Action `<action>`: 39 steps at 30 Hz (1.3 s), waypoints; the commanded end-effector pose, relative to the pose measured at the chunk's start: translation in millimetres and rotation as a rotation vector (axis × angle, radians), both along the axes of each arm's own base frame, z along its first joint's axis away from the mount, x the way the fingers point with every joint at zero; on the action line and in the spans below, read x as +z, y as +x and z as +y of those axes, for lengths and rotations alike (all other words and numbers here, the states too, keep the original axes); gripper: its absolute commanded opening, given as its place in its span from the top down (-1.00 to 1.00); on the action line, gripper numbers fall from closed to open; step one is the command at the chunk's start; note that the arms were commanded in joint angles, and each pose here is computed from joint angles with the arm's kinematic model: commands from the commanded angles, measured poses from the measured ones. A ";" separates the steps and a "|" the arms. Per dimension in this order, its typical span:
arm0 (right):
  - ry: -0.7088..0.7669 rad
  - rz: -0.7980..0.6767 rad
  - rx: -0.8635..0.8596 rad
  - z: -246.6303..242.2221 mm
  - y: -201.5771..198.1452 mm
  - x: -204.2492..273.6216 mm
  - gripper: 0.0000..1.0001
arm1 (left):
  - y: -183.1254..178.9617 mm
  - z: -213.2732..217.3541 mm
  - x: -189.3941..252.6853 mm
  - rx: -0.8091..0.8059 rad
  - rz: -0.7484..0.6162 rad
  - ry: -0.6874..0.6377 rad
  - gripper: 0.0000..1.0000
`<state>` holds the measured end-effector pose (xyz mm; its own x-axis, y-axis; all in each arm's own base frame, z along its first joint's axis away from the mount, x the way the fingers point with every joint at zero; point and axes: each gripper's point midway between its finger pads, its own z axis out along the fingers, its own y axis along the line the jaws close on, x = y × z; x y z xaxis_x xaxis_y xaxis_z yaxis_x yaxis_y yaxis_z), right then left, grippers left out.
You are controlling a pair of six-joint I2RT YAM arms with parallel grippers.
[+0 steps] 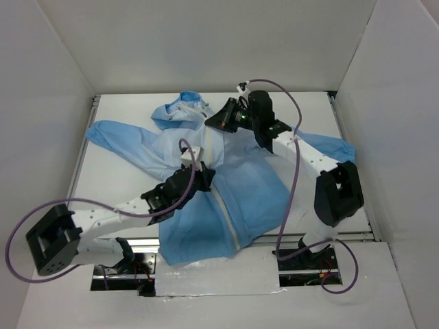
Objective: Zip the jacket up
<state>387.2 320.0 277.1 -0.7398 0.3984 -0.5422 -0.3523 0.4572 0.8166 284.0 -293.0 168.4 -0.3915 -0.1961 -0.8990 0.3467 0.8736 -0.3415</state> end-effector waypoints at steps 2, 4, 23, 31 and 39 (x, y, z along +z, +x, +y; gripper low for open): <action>0.065 -0.058 -0.100 -11.7 66.6 42.0 1.00 | -51.1 -10.3 16.1 -0.278 -0.066 -0.099 1.00; 0.059 -0.032 -0.134 -14.0 95.5 38.1 1.00 | -75.7 -12.9 4.5 -0.405 -0.064 -0.112 1.00; 0.144 -0.143 -0.366 -129.7 236.1 107.0 1.00 | -76.5 19.6 -40.0 -0.251 0.043 -0.081 1.00; 0.135 -0.327 -0.272 -123.0 224.5 147.9 1.00 | 21.4 11.4 -11.1 -0.040 0.065 -0.008 -0.37; 0.099 -0.365 -0.234 -138.9 213.3 160.3 -0.50 | 53.2 33.6 8.9 0.137 0.118 0.037 -0.99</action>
